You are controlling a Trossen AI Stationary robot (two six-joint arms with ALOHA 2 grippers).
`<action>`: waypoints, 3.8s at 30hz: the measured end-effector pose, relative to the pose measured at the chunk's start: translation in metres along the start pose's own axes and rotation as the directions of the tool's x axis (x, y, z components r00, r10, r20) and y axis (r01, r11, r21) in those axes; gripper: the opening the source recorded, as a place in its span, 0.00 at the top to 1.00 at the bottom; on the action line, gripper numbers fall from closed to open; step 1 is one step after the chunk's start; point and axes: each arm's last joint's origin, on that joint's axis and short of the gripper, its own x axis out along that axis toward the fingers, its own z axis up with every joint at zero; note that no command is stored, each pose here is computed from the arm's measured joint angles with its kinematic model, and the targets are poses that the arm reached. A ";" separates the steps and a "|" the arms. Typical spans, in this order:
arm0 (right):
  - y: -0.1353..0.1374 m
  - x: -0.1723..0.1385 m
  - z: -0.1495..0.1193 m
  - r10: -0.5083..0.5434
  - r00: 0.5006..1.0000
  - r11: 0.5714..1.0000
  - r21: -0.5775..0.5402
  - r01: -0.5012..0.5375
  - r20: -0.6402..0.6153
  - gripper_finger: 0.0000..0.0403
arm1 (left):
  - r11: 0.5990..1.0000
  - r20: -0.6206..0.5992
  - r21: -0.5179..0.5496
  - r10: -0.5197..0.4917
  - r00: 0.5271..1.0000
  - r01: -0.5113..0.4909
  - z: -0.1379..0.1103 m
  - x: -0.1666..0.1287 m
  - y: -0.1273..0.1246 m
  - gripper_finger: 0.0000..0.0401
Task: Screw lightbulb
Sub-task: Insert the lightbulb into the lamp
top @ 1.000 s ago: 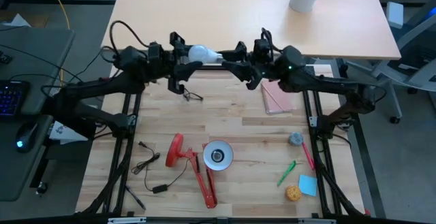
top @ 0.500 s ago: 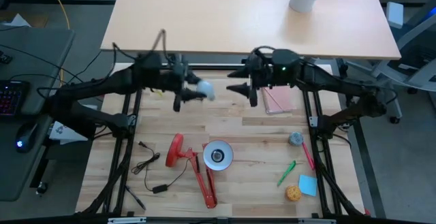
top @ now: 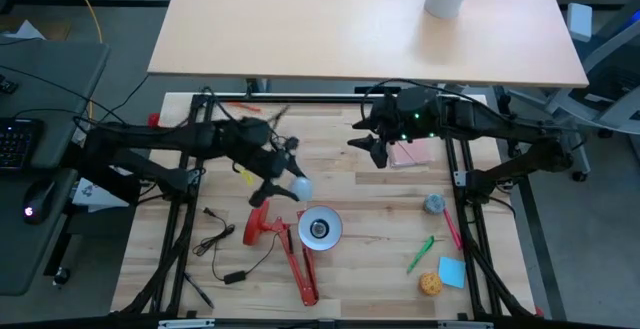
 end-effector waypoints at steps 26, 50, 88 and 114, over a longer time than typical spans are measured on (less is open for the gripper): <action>0.069 -0.017 -0.031 0.114 0.984 0.973 -0.184 -0.139 -0.136 0.43 | 0.972 -0.170 -0.211 0.068 0.983 -0.103 -0.029 0.137 -0.061 0.52; 0.075 -0.020 -0.030 0.057 0.996 0.992 -0.106 -0.065 -0.073 0.43 | 0.936 -0.264 -0.184 0.247 0.932 -0.300 -0.071 0.141 -0.078 0.52; 0.148 0.130 -0.118 0.057 0.936 0.975 -0.182 -0.127 -0.347 1.00 | 0.941 -0.270 -0.154 0.254 0.929 -0.302 -0.072 0.140 -0.079 0.52; 0.146 0.135 -0.116 0.036 0.950 0.972 -0.209 -0.105 -0.312 1.00 | 0.954 -0.316 -0.119 0.226 0.922 -0.275 -0.042 0.134 -0.074 0.28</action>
